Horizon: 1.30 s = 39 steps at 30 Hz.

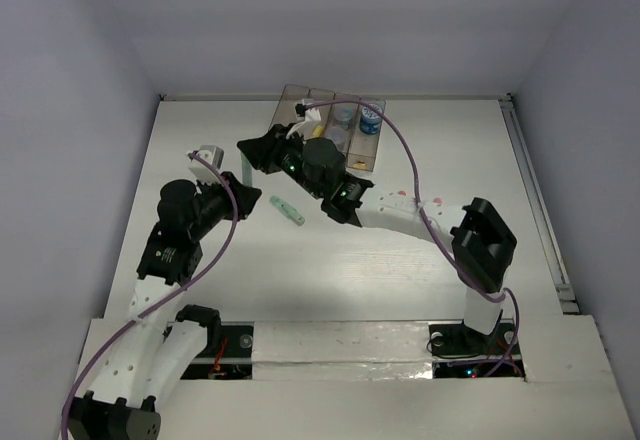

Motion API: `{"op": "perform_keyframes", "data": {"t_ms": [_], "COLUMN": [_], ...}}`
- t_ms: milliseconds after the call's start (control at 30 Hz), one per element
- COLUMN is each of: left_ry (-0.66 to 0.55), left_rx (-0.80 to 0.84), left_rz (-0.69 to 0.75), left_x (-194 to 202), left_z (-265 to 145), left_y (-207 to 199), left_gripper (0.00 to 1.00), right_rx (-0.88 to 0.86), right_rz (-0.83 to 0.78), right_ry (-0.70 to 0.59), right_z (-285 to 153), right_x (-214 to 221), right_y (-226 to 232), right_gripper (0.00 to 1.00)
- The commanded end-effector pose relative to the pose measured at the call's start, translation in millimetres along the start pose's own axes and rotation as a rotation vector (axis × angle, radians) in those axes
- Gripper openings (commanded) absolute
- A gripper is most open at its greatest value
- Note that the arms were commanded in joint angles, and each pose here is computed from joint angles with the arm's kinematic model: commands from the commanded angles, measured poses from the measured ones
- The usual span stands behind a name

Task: Sort the stationery into containers
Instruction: Close the pen cap on the pen.

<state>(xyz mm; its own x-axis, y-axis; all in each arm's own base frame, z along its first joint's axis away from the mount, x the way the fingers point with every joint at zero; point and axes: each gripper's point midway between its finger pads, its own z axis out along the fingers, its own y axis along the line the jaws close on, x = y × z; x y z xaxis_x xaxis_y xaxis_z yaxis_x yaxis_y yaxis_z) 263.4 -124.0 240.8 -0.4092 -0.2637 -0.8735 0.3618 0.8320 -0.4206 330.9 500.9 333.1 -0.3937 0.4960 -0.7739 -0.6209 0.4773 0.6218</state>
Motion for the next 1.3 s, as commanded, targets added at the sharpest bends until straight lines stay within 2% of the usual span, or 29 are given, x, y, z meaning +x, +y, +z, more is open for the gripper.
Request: {"op": "perform_keyframes", "data": {"t_ms": [0,400,767,1033,1267], "left_ry": [-0.186,-0.218,-0.234,-0.237,-0.238], "left_rx": [0.047,0.077,0.090,0.089,0.079], "left_rz": [0.058,0.067,0.062,0.055,0.054], "left_x": [-52,-57,-63,-64,-64], "left_z": [-9,-16,-18,-17,-17], "left_y": [-18,-25,-28,-26,-24], "left_gripper": [0.00,0.00,0.00,0.00,0.00], "right_rx": [-0.052,-0.234,-0.229,-0.186,-0.206], "right_rz": [0.050,0.147,0.080,0.043,0.035], "right_ry": [0.005,0.111,0.236,0.341,0.427], "right_z": [-10,-25,-48,-67,-91], "right_x": [5,24,75,122,154], "right_y": [19,50,35,9,18], "right_gripper": [0.13,0.11,0.00,0.00,0.00]}}
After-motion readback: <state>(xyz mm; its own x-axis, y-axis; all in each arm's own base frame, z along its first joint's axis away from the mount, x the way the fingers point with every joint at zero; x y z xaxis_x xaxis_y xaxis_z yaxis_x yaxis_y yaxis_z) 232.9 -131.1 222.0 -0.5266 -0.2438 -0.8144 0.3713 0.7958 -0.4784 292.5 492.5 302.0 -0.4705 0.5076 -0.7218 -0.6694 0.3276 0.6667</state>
